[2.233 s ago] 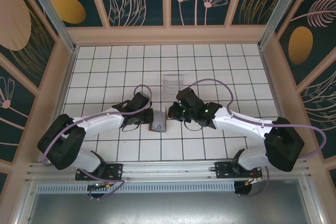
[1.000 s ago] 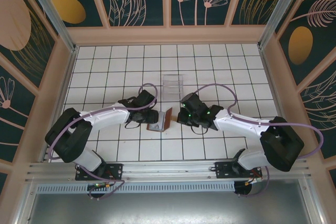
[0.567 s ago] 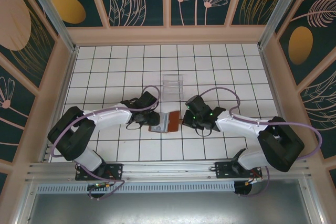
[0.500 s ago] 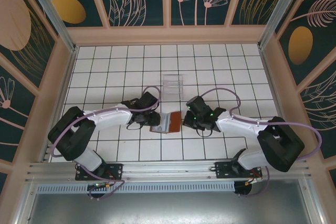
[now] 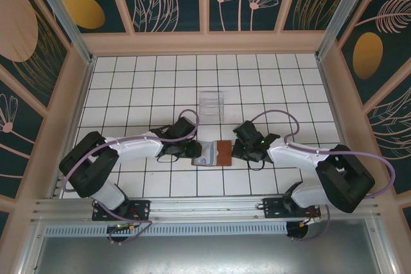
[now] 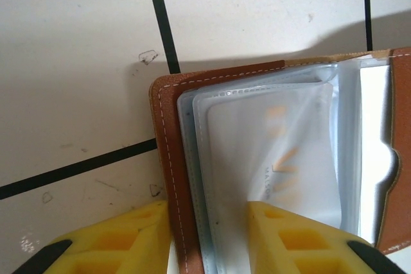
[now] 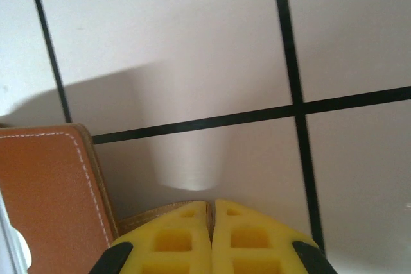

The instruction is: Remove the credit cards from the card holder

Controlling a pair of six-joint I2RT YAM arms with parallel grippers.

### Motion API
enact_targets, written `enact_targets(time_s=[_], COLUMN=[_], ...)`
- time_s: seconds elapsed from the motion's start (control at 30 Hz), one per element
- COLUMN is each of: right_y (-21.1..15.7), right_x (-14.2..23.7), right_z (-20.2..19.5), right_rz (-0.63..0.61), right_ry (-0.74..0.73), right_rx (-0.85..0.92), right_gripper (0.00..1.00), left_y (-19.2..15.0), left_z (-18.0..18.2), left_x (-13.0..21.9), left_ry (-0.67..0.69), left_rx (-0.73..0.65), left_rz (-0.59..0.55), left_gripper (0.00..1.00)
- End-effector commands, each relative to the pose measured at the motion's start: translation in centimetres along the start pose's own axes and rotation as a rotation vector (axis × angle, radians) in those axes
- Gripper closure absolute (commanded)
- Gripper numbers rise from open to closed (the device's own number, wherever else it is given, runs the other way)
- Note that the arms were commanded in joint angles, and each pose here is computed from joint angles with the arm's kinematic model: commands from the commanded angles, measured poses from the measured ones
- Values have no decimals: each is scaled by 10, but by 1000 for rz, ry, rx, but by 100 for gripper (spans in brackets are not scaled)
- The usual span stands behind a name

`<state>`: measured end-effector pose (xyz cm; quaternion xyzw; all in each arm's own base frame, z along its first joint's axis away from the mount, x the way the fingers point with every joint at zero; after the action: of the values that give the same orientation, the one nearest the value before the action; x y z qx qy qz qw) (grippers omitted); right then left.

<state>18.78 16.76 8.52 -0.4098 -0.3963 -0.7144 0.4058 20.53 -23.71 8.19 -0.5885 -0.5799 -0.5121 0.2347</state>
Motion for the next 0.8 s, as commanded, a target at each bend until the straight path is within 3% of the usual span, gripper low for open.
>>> enact_targets(time_s=[0.0, 0.27, 0.4, 0.57, 0.77], right_y=[7, 22, 28, 24, 9], right_x=[5, 48, 70, 80, 62], right_z=[-14, 17, 44, 79, 101], right_rz=[-53, -86, -85, 21, 149], right_ry=[-128, 15, 179, 395, 465], right_rx=[34, 37, 24, 48, 83], right_gripper=[94, 79, 78, 80, 82], left_y=[-23, -21, -22, -21, -21], left_z=[12, 9, 9, 9, 9], left_x=[-5, -2, -2, -1, -1], left_ry=[50, 36, 34, 35, 33], left_rx=[27, 53, 57, 53, 51], left_rz=[89, 74, 72, 72, 76], left_gripper=[64, 61, 61, 61, 62])
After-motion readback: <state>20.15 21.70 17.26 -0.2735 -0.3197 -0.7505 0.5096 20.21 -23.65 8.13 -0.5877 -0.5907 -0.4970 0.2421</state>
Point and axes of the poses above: each hand's point on the last joint's axis, 136 mm out from that joint toward the fingers, its own x axis back along the fingers, its own z axis along the line the jaws close on, y = z × x, the point moved 7 cm from there along x, back along the fingers, and after that the axes turned 9 degrees about -x, right-handed, at the moved point
